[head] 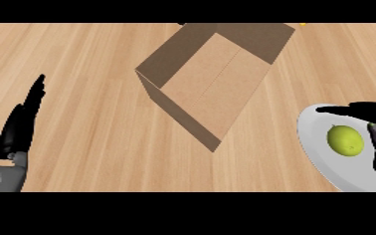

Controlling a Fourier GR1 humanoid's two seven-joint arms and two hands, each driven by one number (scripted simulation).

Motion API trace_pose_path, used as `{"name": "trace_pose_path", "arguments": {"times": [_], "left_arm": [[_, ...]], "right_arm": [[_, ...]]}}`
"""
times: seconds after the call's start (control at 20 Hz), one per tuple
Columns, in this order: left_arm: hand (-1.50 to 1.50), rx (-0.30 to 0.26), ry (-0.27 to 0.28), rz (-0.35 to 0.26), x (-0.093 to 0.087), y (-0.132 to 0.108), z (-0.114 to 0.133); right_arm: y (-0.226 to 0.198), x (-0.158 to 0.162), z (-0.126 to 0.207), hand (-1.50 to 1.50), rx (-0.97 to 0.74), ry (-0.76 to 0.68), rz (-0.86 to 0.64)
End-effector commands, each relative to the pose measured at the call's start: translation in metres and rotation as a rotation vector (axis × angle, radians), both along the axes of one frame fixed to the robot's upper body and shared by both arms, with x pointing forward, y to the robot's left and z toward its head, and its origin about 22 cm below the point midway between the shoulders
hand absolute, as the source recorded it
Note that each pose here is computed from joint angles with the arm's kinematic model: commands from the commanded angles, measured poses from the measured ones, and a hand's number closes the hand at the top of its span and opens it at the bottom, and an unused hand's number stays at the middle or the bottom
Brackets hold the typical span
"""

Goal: Pick the pear from the plate and place it in the cardboard box

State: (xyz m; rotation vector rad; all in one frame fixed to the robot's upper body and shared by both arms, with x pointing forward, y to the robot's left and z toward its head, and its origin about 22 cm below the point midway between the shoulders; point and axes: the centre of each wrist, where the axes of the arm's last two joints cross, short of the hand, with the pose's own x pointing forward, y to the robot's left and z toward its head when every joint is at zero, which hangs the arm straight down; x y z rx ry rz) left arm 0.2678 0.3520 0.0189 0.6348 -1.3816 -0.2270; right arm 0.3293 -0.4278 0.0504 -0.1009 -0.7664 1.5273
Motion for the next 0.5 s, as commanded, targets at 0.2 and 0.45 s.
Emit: {"name": "trace_pose_path", "arguments": {"times": [0.2, 0.45], "left_arm": [[0.0, -0.005, -0.004, -0.004, 0.0, -0.018, -0.01], [0.0, 0.006, 0.005, 0.018, -0.004, 0.013, 0.0]], "right_arm": [[0.011, -0.004, -0.025, -1.5, 0.159, 0.124, 0.046], [0.007, 0.004, 0.007, -1.5, 0.224, 0.107, 0.074]]}}
